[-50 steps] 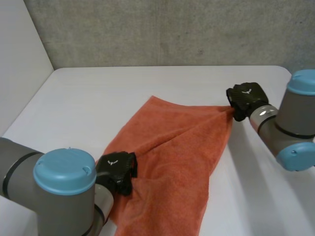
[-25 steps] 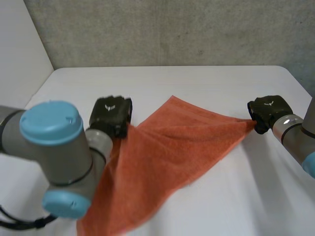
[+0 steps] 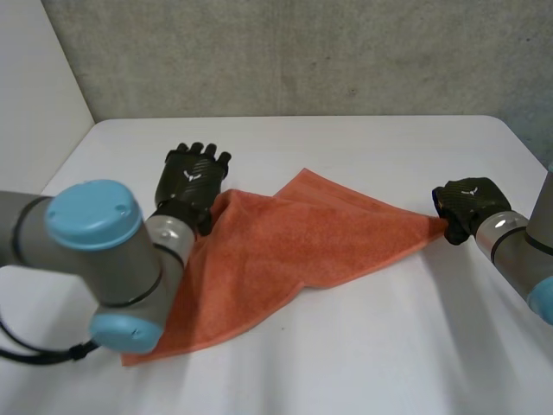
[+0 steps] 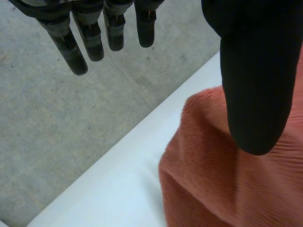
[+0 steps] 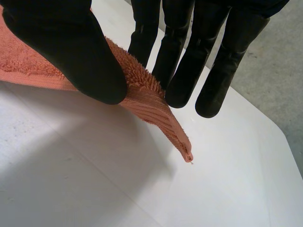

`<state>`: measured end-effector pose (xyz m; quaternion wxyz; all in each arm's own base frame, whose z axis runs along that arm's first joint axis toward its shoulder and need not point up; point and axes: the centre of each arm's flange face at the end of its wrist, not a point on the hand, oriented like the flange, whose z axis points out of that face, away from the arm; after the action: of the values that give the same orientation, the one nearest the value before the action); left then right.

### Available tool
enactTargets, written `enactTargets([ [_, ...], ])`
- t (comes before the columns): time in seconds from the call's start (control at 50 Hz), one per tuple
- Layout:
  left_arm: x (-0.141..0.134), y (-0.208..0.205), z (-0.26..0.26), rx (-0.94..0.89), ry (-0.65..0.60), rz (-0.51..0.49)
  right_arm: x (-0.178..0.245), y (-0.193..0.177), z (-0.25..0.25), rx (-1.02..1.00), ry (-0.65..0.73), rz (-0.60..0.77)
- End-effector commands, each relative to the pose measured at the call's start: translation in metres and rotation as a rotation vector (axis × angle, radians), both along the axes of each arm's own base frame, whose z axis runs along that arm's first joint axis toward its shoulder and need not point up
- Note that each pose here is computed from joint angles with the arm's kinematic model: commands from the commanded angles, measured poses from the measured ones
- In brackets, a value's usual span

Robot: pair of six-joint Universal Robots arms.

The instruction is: Fold the laundry

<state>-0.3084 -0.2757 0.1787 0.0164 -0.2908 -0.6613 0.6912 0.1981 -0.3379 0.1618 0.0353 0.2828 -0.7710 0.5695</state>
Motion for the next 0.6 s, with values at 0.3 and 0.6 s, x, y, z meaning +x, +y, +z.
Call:
enactTargets([
  [0.3,0.078,0.115,-0.016,0.573,-0.045,0.167,0.001,0.000,0.000,-0.004,0.006,0.008],
  [0.6,0.084,0.116,-0.031,0.559,-0.041,0.186,0.001,0.002,-0.002,0.006,0.008,0.012],
])
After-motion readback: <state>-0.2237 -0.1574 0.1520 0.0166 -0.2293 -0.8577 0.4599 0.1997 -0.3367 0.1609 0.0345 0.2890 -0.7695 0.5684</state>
